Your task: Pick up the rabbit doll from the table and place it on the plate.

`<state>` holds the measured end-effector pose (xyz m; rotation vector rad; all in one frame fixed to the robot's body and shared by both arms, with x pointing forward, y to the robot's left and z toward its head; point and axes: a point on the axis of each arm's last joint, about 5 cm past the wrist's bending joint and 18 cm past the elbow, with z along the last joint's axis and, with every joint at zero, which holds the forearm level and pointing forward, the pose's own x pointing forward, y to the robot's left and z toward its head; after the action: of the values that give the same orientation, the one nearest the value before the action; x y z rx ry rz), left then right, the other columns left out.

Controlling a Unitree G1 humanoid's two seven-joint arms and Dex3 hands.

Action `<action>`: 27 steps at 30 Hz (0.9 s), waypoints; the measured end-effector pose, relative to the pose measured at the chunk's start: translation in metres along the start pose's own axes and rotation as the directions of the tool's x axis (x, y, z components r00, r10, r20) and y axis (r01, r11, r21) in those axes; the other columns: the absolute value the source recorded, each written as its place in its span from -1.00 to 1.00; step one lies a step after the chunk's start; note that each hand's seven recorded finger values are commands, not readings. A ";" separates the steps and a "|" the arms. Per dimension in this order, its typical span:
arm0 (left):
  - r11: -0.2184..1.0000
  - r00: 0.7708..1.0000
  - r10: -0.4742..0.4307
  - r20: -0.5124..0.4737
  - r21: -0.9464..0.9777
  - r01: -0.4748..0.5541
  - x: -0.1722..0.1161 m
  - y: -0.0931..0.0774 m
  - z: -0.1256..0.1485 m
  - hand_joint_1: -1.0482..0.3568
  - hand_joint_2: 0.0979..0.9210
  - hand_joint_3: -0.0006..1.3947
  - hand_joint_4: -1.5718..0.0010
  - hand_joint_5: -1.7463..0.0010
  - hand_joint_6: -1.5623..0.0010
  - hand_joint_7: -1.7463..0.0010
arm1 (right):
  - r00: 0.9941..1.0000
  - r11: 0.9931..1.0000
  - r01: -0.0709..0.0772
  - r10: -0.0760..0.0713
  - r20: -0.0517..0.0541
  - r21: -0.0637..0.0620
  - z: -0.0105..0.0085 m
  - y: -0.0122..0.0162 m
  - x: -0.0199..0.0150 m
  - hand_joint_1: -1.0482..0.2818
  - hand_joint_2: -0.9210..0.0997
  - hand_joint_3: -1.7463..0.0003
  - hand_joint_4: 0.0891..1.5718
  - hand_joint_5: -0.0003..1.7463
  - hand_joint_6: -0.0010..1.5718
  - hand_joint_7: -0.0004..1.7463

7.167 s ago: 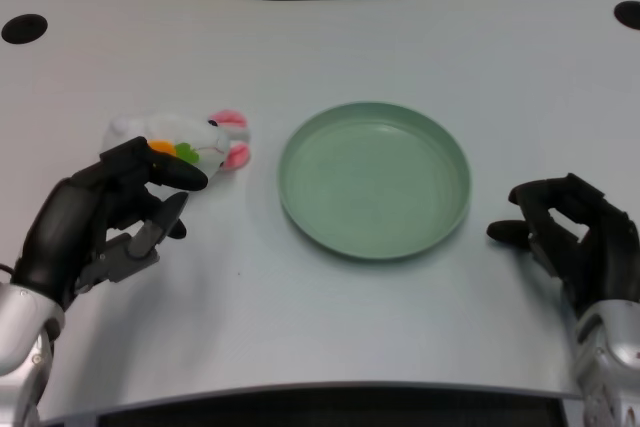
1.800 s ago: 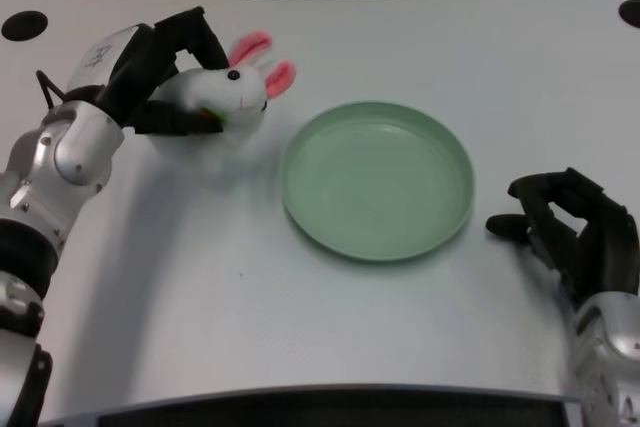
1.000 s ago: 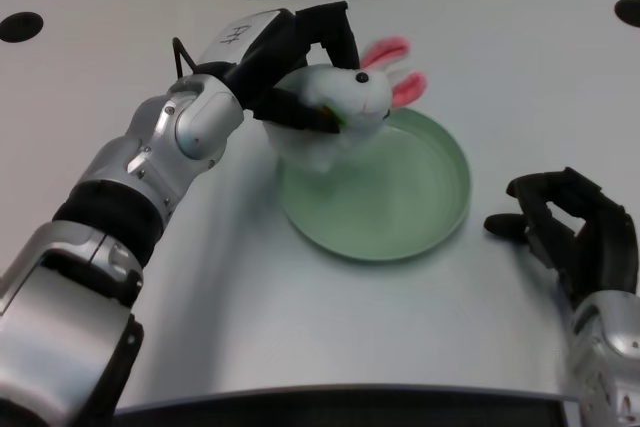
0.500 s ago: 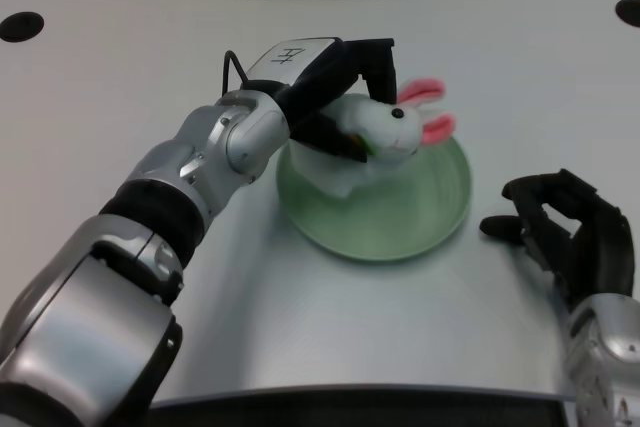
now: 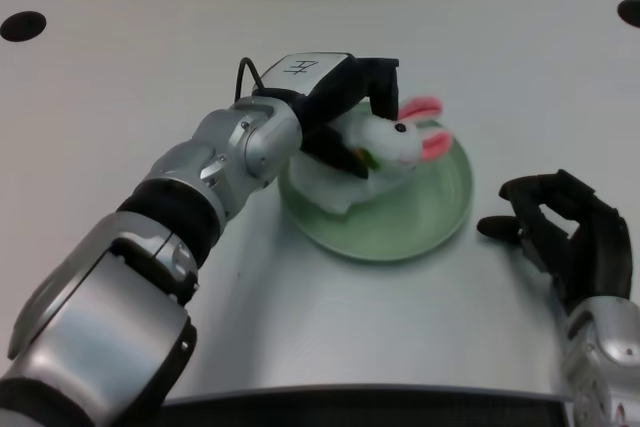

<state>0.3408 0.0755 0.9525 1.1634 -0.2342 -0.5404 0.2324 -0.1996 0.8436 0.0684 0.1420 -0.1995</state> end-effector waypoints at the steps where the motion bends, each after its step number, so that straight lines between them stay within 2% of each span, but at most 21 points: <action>1: 1.000 1.000 -0.007 -0.001 0.003 0.007 0.000 0.000 0.000 -0.21 0.81 -0.98 0.33 -0.30 0.28 -0.04 | 1.000 1.000 0.000 0.000 -0.001 0.000 0.0000 0.0000 0.0000 -0.58 -1.00 0.86 0.01 0.02 0.08 0.32; 2: 1.000 1.000 -0.013 -0.001 0.006 0.013 0.000 0.000 -0.001 -0.23 0.81 -0.99 0.33 -0.24 0.27 0.02 | 1.000 1.000 0.000 0.000 -0.002 0.000 0.0000 0.0001 0.0000 -0.58 -1.00 0.86 0.01 0.02 0.08 0.32; 3: 1.000 1.000 -0.022 -0.001 0.010 0.022 0.000 0.001 -0.001 -0.35 0.86 -0.99 0.58 -0.02 0.51 0.27 | 1.000 1.000 0.000 0.000 -0.002 0.000 0.0000 0.0001 0.0000 -0.58 -1.00 0.86 0.01 0.02 0.08 0.32; 5: 0.999 0.999 -0.049 0.003 0.021 0.049 -0.001 0.002 -0.002 -0.46 0.90 -1.00 0.70 0.32 0.61 0.67 | 1.000 1.000 0.000 0.000 -0.002 0.000 0.0000 0.0001 0.0000 -0.58 -1.00 0.86 0.01 0.02 0.08 0.32; 8: 0.997 0.998 -0.069 0.007 0.029 0.069 -0.002 0.002 -0.003 -0.48 0.90 -1.00 0.71 0.43 0.61 0.80 | 1.000 1.000 0.000 0.000 -0.002 0.000 0.0000 0.0001 0.0000 -0.59 -1.00 0.86 0.01 0.02 0.08 0.32; 9: 0.997 0.997 -0.073 0.008 0.038 0.072 -0.002 0.003 -0.003 -0.67 0.93 -0.99 0.88 0.76 0.77 0.89 | 1.000 1.000 0.000 0.000 -0.002 0.000 0.0000 0.0001 0.0000 -0.58 -1.00 0.86 0.02 0.02 0.08 0.32; 11: 0.994 0.996 -0.083 0.011 0.066 0.082 -0.002 0.003 -0.004 -0.81 0.97 -0.99 0.97 0.94 0.88 0.95 | 1.000 1.000 -0.001 0.001 -0.002 0.001 -0.0001 0.0000 0.0000 -0.57 -1.00 0.87 0.02 0.03 0.08 0.31; 12: 0.993 0.996 -0.087 0.014 0.077 0.086 -0.002 0.003 -0.004 -0.89 0.99 -0.98 0.99 0.97 0.92 0.97 | 1.000 1.000 -0.001 0.001 -0.003 0.002 -0.0002 -0.0001 0.0000 -0.57 -1.00 0.87 0.03 0.03 0.08 0.31; 16: 0.991 0.995 -0.100 0.027 0.093 0.097 -0.003 0.005 -0.006 -0.99 1.00 -0.95 1.00 1.00 0.98 0.99 | 1.000 1.000 -0.002 0.002 -0.005 0.004 -0.0005 -0.0003 -0.0001 -0.57 -1.00 0.87 0.01 0.03 0.08 0.31; 24: 0.988 0.991 -0.118 0.061 0.106 0.111 -0.003 0.015 -0.005 -1.00 1.00 -0.85 1.00 1.00 1.00 1.00 | 1.000 1.000 0.002 -0.002 -0.006 0.004 -0.0005 -0.0003 0.0000 -0.55 -1.00 0.86 0.00 0.02 0.09 0.31; 27: 0.989 0.992 -0.095 0.081 0.119 0.085 -0.004 0.024 -0.006 -1.00 1.00 -0.80 1.00 1.00 1.00 1.00 | 1.000 1.000 0.001 -0.001 -0.012 0.007 -0.0013 -0.0003 0.0005 -0.56 -1.00 0.86 0.00 0.02 0.09 0.31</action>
<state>0.3467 0.0895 0.9731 1.2687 -0.2912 -0.6646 0.2326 -0.1999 0.8422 0.0761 0.1534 -0.2002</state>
